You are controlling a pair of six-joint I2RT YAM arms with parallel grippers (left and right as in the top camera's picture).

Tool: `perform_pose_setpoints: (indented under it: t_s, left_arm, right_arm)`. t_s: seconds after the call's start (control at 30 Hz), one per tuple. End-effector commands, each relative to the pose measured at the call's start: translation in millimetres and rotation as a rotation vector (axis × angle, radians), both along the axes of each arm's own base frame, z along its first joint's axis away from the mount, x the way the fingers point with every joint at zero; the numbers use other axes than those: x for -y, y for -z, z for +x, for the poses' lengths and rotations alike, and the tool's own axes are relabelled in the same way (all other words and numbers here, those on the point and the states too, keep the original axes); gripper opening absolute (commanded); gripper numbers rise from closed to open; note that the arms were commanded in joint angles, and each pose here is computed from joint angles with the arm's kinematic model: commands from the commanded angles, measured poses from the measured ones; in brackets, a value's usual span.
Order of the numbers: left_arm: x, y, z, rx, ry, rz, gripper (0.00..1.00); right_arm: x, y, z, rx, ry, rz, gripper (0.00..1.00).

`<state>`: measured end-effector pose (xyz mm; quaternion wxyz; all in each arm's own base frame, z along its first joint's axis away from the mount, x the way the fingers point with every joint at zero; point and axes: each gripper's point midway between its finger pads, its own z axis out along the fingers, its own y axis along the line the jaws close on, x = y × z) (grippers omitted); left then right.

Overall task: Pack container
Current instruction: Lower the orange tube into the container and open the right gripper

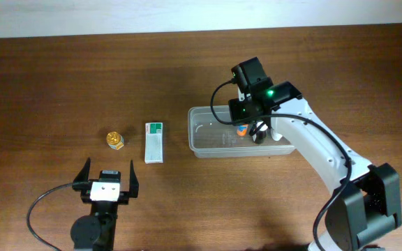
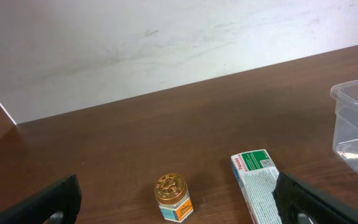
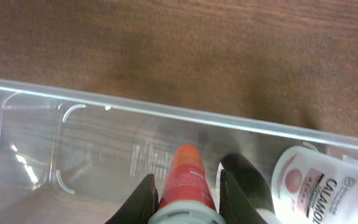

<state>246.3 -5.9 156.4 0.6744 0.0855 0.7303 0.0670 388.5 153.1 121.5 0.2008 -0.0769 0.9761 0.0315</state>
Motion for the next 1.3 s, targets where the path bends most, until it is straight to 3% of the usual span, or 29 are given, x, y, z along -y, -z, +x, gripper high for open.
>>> perform_pose_setpoints:
  t_s: [0.0,0.53,0.87,1.0,1.13,1.27]
  left_arm:
    - [1,1,0,-0.001,0.011,0.008,0.99]
    - [1,1,0,-0.001,0.011,0.008,0.99]
    - [1,1,0,-0.001,0.011,0.008,0.99]
    - [1,1,0,-0.001,0.011,0.008,0.99]
    - [1,1,0,-0.001,0.011,0.008,0.99]
    - [1,1,0,-0.001,0.011,0.008,0.99]
  right_arm:
    - [1,4,0,0.011,0.007,-0.017,0.21]
    - [15,6,12,0.039,0.048,-0.053,0.28]
    - [15,2,17,0.063,0.054,-0.057,0.41]
    - [18,-31,32,0.141,0.073,-0.057,0.45]
    - [38,-95,49,0.237,0.124,-0.047,0.59]
    - [106,-151,53,0.283,0.283,-0.072,0.95]
